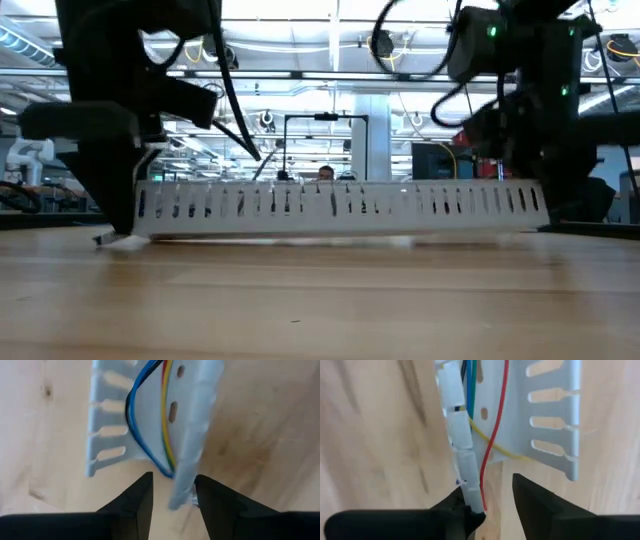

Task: Ziptie cables
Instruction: Put the zip-tied cables into the white cable duct

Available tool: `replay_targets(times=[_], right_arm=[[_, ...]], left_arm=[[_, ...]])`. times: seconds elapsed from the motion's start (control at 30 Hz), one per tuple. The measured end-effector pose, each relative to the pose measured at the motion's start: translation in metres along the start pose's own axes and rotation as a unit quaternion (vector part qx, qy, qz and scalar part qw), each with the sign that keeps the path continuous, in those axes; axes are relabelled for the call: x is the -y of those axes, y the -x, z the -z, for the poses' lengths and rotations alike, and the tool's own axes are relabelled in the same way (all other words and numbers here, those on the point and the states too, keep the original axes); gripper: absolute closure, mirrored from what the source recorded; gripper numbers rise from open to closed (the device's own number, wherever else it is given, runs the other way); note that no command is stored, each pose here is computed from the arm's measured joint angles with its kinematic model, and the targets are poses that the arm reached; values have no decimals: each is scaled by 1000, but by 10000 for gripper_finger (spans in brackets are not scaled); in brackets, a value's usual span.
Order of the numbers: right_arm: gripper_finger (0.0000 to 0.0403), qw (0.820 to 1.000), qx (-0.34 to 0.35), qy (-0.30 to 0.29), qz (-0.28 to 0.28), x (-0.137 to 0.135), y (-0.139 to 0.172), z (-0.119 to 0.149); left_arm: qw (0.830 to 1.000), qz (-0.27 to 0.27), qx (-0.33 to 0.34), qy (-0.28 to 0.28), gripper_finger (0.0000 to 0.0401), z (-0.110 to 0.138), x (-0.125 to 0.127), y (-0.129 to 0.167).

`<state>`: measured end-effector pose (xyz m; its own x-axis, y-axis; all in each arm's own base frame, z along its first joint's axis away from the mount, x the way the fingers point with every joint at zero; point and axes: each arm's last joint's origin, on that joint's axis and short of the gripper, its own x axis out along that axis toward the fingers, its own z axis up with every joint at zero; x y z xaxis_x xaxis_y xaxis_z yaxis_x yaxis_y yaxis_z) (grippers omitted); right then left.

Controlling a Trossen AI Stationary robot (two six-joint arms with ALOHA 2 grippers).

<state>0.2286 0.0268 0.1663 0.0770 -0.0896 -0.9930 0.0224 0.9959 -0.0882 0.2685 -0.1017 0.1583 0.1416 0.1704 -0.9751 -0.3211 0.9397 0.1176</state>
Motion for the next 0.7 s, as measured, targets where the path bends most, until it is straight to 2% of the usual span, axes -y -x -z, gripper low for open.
replay_targets(times=[0.1,0.43,0.53,0.7], right_arm=[[291,998,66,-10,-9,-2,17,-4],[291,984,174,-30,-40,-12,52,5],[291,971,233,-34,-46,-18,58,-4],[291,940,332,-35,-73,-26,67,-22]], left_arm=[[999,2,40,7,254,-5,5,4],[999,6,47,9,254,4,16,7],[998,15,54,6,254,3,22,14],[998,20,65,4,254,1,29,25]])
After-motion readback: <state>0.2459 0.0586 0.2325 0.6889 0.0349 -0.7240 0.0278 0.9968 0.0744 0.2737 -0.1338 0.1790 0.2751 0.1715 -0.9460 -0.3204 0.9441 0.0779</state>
